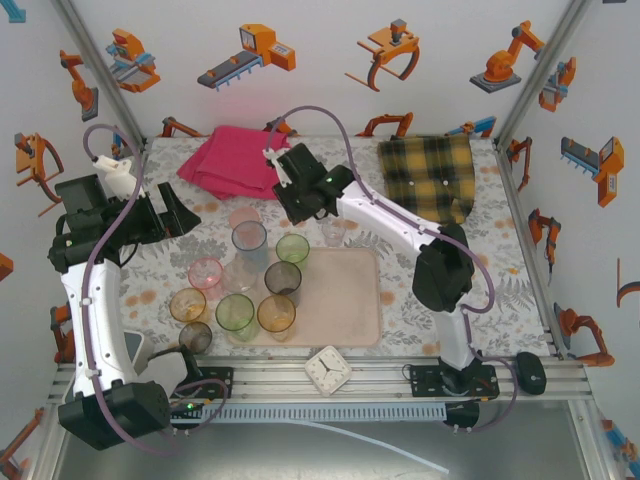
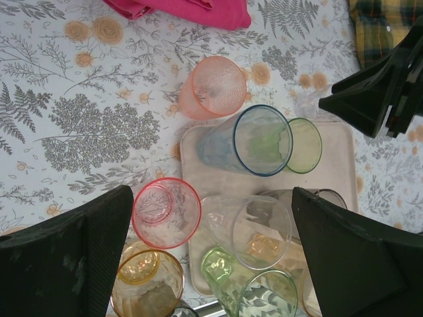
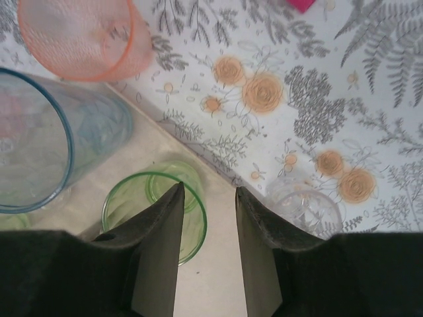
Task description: Place the glasses into the tray
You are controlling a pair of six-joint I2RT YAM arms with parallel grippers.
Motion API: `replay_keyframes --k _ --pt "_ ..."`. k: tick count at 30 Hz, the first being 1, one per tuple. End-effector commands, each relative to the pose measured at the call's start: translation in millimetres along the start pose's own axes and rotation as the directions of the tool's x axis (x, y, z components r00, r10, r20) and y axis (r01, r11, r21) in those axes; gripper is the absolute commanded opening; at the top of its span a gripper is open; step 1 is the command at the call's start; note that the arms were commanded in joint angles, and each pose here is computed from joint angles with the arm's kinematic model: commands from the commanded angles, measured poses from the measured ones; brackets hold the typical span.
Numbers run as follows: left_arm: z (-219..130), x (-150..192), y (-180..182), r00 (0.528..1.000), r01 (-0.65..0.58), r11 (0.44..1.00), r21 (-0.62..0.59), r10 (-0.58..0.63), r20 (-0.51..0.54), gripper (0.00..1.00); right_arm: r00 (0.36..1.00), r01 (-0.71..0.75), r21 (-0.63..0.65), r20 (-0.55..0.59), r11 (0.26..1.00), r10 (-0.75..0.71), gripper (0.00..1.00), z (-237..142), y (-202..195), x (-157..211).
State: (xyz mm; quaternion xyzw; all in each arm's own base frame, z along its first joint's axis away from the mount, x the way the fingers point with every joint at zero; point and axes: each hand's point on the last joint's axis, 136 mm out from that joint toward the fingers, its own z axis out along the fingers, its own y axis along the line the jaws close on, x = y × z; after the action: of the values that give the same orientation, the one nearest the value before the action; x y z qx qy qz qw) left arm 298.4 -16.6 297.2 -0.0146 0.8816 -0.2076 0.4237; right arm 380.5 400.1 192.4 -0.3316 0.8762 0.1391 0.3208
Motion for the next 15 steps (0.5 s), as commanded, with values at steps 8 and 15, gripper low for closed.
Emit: replay_keyframes --k 8,15 --pt "-1 -5 -3 1.0 0.004 1.0 0.021 -0.005 0.02 0.97 0.989 -0.003 -0.063 0.149 0.998 0.012 0.39 -2 2 -63" --pt "0 -5 -3 1.0 0.008 1.0 0.021 -0.009 0.016 0.97 0.986 -0.006 -0.129 0.165 0.992 0.028 0.39 18 10 -80"
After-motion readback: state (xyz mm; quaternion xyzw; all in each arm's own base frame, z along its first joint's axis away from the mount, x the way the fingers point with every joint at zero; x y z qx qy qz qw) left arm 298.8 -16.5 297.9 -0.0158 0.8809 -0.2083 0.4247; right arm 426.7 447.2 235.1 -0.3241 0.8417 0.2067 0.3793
